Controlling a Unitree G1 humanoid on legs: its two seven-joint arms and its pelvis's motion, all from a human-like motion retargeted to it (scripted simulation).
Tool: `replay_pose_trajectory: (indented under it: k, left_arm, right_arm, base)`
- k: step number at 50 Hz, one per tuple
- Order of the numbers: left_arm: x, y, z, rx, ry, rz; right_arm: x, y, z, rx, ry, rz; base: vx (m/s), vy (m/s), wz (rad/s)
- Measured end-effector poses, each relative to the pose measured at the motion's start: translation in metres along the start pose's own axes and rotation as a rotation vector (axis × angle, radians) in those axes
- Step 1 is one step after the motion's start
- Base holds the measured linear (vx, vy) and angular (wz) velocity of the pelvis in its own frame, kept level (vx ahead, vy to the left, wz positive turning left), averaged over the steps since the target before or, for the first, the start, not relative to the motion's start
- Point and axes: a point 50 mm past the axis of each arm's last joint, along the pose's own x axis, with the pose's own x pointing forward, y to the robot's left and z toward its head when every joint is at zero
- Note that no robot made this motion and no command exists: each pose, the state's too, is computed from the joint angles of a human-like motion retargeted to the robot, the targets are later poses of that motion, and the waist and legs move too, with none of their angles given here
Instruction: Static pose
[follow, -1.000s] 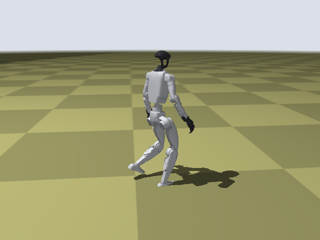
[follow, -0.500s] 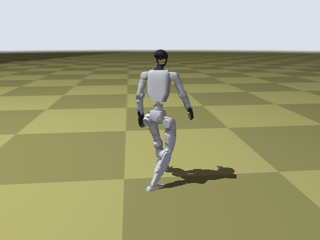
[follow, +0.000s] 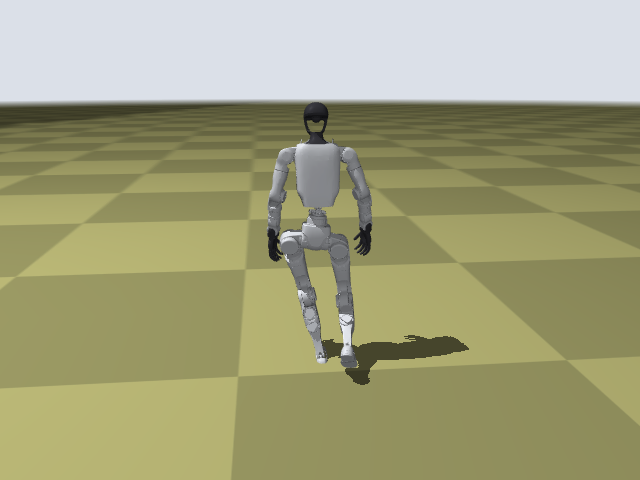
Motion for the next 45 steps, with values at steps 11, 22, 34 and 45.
replay_pose_trajectory:
  k: [11,22,34,45]
  left_arm:
    - [0.005,0.008,0.058,0.022,-0.206,0.000]
    - [0.007,-0.001,0.033,0.027,-0.098,-0.024]
    - [-0.007,-0.027,-0.040,0.009,0.177,-0.102]
    - [-0.007,-0.042,-0.037,0.032,0.177,-0.145]
  right_arm:
    - [-0.005,0.017,-0.022,-0.003,0.085,0.062]
    - [0.005,0.015,0.013,-0.044,-0.026,0.062]
    - [0.009,-0.006,0.041,-0.084,-0.103,0.010]
    - [0.011,-0.016,0.029,-0.064,-0.025,-0.039]
  base:
    - [0.32,0.01,1.67]
    - [0.31,-0.03,0.79]
    - [0.40,-0.12,0.59]
    - [0.39,-0.08,0.39]
